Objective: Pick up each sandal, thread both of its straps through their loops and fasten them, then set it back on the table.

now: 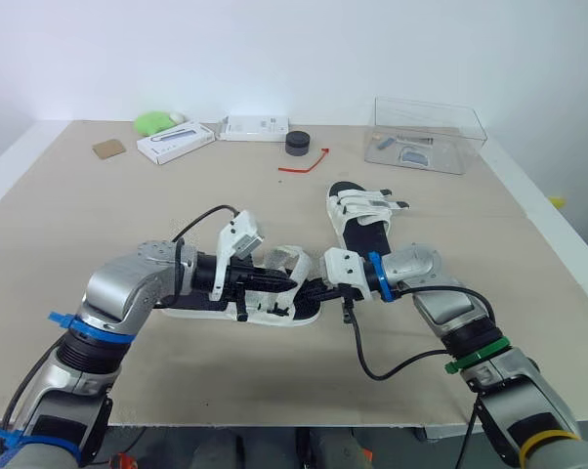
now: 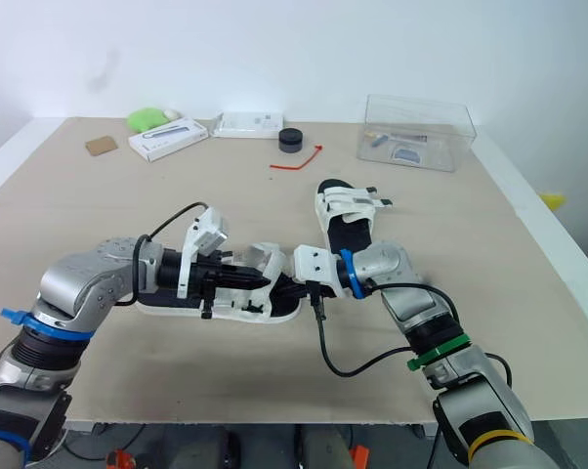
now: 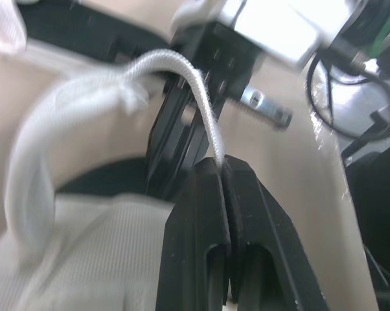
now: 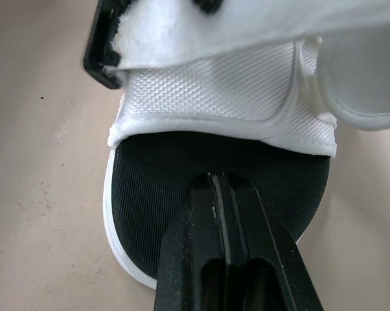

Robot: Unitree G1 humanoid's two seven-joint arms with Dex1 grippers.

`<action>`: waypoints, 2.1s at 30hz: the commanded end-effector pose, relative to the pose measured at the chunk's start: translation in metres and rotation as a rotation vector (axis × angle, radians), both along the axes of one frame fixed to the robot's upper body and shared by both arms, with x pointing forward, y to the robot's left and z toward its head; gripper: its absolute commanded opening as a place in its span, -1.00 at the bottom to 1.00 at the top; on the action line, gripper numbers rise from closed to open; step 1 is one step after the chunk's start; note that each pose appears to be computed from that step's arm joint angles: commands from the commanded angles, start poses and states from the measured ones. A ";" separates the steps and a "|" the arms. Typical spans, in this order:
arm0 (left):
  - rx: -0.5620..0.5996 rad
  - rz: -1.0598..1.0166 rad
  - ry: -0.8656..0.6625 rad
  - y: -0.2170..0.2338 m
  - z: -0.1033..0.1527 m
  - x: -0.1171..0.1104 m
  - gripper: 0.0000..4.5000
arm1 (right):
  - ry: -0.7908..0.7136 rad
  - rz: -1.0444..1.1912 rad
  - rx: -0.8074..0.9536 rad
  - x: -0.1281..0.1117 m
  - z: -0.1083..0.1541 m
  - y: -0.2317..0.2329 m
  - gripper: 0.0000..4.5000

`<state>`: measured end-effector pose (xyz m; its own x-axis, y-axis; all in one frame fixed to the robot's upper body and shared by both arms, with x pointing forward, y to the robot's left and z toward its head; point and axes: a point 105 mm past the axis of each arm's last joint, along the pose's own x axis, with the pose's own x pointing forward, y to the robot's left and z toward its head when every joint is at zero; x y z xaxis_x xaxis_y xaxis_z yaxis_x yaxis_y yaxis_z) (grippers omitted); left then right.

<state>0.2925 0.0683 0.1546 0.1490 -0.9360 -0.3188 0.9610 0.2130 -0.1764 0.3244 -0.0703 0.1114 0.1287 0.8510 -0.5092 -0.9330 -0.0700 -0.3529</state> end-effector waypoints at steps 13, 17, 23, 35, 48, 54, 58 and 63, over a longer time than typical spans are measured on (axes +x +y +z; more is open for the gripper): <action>0.009 -0.079 -0.024 0.006 0.002 -0.012 -0.98 | 0.071 -0.069 -0.110 0.002 -0.027 -0.020 -1.00; -0.006 -0.174 0.024 0.008 0.005 -0.028 -0.98 | 0.070 -0.070 -0.112 0.002 -0.027 -0.020 -1.00; 0.027 -0.143 0.021 0.012 0.000 -0.022 -0.98 | 0.065 -0.072 -0.111 0.004 -0.025 -0.020 -1.00; 0.050 -0.070 -0.061 0.019 0.007 -0.002 0.12 | 0.067 -0.069 -0.110 0.003 -0.026 -0.020 -1.00; -0.086 -0.035 -0.085 0.003 0.042 0.014 0.37 | 0.064 -0.071 -0.105 0.003 -0.027 -0.018 -1.00; -0.068 -0.055 -0.095 -0.002 0.039 0.018 0.13 | 0.059 -0.073 -0.104 0.004 -0.026 -0.018 -1.00; -0.027 -0.090 -0.101 0.000 0.029 0.012 -0.66 | 0.060 -0.075 -0.105 0.003 -0.026 -0.019 -1.00; 0.017 -0.124 -0.091 0.004 0.013 0.001 -0.91 | 0.062 -0.078 -0.109 0.001 -0.027 -0.021 -1.00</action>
<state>0.3000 0.0741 0.1636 0.0795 -0.9449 -0.3175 0.9816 0.1297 -0.1401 0.3238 -0.0705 0.1121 0.1305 0.8519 -0.5072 -0.9314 -0.0700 -0.3572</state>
